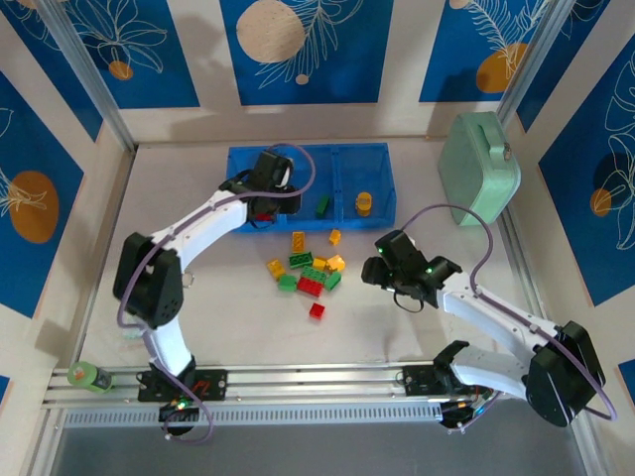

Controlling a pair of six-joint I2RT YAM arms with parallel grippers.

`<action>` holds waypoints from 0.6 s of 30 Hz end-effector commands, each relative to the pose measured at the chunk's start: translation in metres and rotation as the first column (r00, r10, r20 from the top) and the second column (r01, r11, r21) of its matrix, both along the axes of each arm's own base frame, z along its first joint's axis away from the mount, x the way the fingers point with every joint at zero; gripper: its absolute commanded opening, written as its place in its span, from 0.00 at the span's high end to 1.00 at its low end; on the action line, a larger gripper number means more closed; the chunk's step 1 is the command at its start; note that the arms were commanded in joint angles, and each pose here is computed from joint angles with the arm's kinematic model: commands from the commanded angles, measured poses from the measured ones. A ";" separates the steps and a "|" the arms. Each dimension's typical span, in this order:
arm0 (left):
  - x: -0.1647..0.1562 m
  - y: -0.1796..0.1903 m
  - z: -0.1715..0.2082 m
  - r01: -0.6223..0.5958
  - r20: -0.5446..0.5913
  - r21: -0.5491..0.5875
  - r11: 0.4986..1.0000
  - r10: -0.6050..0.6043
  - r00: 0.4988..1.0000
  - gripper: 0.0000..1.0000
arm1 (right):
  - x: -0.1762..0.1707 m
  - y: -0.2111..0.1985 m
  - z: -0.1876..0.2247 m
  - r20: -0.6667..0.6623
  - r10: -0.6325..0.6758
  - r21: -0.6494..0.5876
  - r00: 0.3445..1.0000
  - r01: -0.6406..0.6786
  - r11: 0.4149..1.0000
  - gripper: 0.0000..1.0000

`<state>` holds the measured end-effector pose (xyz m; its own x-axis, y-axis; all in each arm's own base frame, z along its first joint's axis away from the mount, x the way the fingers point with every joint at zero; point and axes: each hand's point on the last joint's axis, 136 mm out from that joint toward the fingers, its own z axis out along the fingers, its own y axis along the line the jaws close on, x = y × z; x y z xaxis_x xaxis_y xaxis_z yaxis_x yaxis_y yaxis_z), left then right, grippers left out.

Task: Sort the legos into containers by color
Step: Place the lego in the container, then pick up the lego from the center of the table.

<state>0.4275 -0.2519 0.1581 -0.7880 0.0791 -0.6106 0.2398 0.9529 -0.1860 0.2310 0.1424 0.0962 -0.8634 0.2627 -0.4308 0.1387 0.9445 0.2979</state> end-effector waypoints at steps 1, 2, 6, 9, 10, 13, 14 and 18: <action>0.007 -0.012 -0.005 0.055 -0.037 0.041 0.998 -0.053 0.998 0.65 | -0.012 -0.004 -0.007 -0.040 -0.008 0.011 0.999 0.008 1.000 0.37; 0.011 -0.013 -0.006 0.055 -0.042 0.047 0.997 -0.053 0.998 0.65 | -0.014 -0.004 -0.008 -0.041 -0.009 0.013 0.999 0.009 1.000 0.37; 0.024 -0.021 0.000 0.057 -0.029 0.043 0.997 -0.056 0.998 0.51 | -0.016 -0.005 -0.008 -0.036 -0.009 0.018 0.999 0.010 1.000 0.37; 0.026 -0.024 0.017 0.060 -0.009 0.045 0.997 -0.060 0.998 0.28 | -0.016 -0.005 -0.007 -0.033 -0.005 0.019 0.999 0.006 1.000 0.37; 0.025 -0.025 0.027 0.061 0.013 0.050 0.997 -0.062 0.998 0.24 | -0.015 -0.004 -0.006 -0.032 -0.002 0.015 0.999 0.003 1.000 0.37; 0.014 -0.027 0.054 0.077 0.082 0.058 0.995 -0.081 0.993 0.22 | -0.014 -0.002 -0.005 -0.030 0.006 0.007 1.000 -0.006 1.000 0.36; 0.009 -0.028 0.060 0.083 0.098 0.058 0.995 -0.089 0.991 0.21 | -0.013 0.000 -0.005 -0.031 0.013 0.006 0.999 -0.013 1.000 0.35; -0.017 -0.024 0.078 0.095 0.155 0.047 0.994 -0.101 0.983 0.20 | -0.008 0.013 -0.003 -0.037 0.052 -0.005 0.998 -0.052 0.999 0.30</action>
